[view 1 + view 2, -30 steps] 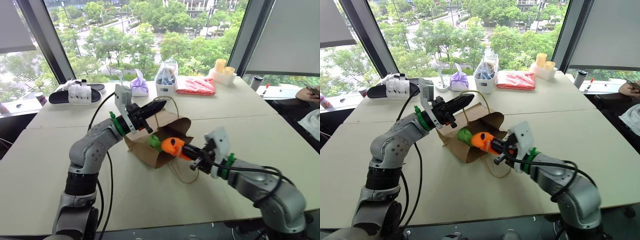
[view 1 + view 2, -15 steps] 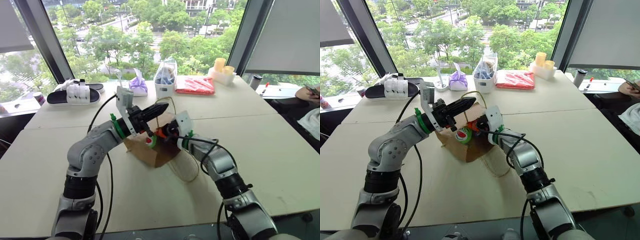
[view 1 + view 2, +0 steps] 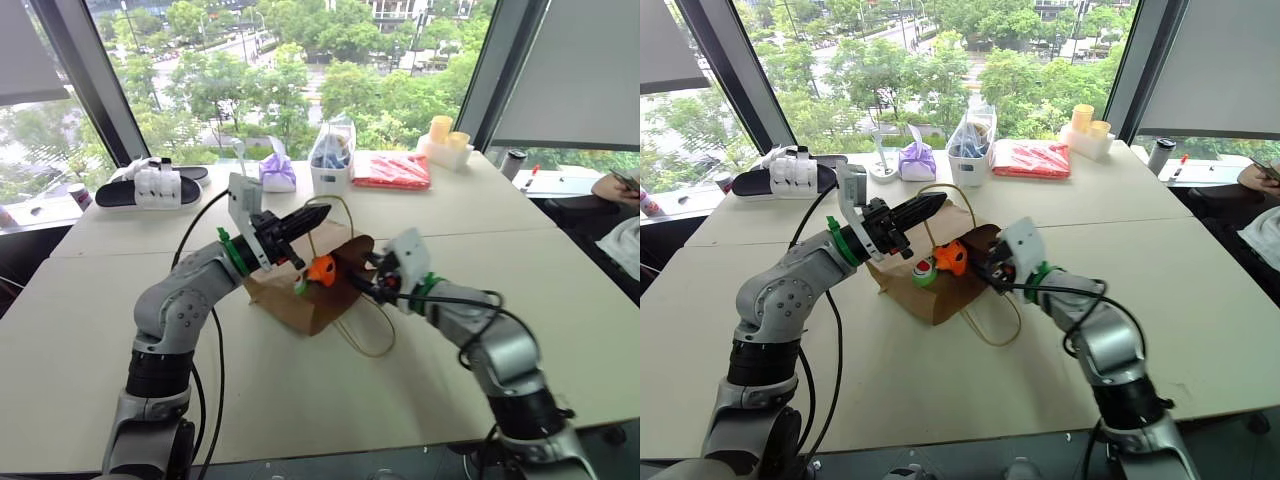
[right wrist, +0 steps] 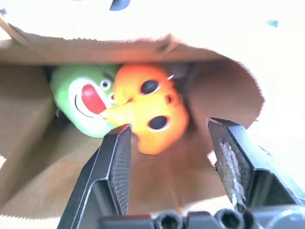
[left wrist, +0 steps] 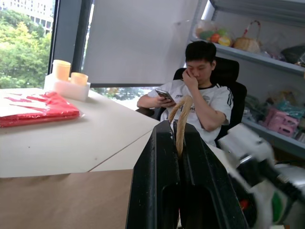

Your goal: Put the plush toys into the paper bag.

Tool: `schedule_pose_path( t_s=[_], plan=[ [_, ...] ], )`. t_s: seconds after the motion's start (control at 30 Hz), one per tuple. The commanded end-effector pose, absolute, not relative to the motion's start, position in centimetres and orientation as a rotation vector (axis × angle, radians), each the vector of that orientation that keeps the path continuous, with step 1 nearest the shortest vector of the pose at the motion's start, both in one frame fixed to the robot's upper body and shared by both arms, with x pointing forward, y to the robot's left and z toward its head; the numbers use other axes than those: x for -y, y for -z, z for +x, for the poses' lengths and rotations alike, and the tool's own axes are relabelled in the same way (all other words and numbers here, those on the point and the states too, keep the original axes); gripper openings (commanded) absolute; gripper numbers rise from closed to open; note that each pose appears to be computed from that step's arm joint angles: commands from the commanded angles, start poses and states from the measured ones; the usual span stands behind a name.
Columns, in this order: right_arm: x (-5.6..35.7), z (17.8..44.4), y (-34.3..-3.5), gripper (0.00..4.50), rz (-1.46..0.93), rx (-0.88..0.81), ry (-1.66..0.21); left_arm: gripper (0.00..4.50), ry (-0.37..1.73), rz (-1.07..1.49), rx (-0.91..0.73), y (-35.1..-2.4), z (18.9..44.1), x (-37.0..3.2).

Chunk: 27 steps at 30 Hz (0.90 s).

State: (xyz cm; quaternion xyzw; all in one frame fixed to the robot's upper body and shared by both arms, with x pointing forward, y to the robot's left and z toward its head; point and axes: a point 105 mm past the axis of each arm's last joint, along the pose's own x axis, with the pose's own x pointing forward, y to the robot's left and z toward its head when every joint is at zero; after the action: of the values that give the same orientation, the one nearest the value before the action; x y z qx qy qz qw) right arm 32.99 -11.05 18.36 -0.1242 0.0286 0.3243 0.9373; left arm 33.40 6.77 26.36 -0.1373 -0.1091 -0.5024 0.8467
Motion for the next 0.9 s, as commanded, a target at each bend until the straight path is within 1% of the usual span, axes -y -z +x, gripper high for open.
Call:
schedule_pose_path(
  t_s=[0.03,0.1,0.17,0.23,0.3,0.37,0.43,0.47,0.5,0.6,0.63,0.73,0.8,0.9],
  plan=[
    [11.7,31.4,-17.2,2.66,-0.243,-0.12,-0.669,0.0,1.059,-0.269,0.296,-27.8,33.1,-7.2],
    [12.2,31.3,-15.6,2.66,-0.253,-0.17,-0.657,0.0,1.06,-0.267,0.298,-27.8,33.1,-7.1],
    [13.0,31.7,-13.7,2.66,-0.274,-0.221,-0.622,0.0,1.062,-0.268,0.3,-27.8,33.1,-7.0],
    [13.4,32.1,-12.3,2.66,-0.242,-0.251,-0.603,0.0,1.063,-0.268,0.303,-27.9,33.1,-7.0],
    [13.9,32.7,-10.7,2.66,-0.261,-0.28,-0.584,0.0,1.06,-0.264,0.305,-27.9,33.2,-7.0],
    [14.2,33.3,-9.8,2.66,-0.244,-0.293,-0.57,0.0,1.057,-0.257,0.303,-27.7,33.2,-7.0],
    [14.2,33.8,-9.5,2.66,-0.229,-0.29,-0.559,0.0,1.056,-0.251,0.302,-27.6,33.1,-7.1],
    [14.2,34.1,-9.3,2.16,-0.231,-0.287,-0.558,0.0,1.053,-0.254,0.303,-27.7,33.0,-7.1],
    [14.2,34.2,-9.3,1.89,-0.234,-0.284,-0.56,0.0,1.05,-0.256,0.304,-27.7,33.0,-7.1],
    [14.0,34.3,-8.9,0.44,-0.258,-0.285,-0.578,0.0,1.041,-0.249,0.311,-27.8,33.0,-7.2],
    [13.9,34.3,-9.0,0.06,-0.258,-0.281,-0.581,0.0,1.039,-0.246,0.312,-27.8,33.0,-7.2],
    [13.7,34.2,-9.9,0.06,-0.263,-0.261,-0.595,0.0,1.035,-0.244,0.315,-27.8,33.0,-7.3],
    [13.7,34.0,-11.9,0.06,-0.26,-0.223,-0.607,0.0,1.031,-0.247,0.32,-28.1,33.0,-7.4],
    [13.6,33.5,-15.7,0.06,-0.217,-0.153,-0.639,0.0,1.021,-0.25,0.329,-28.6,33.1,-7.7]
  ],
)
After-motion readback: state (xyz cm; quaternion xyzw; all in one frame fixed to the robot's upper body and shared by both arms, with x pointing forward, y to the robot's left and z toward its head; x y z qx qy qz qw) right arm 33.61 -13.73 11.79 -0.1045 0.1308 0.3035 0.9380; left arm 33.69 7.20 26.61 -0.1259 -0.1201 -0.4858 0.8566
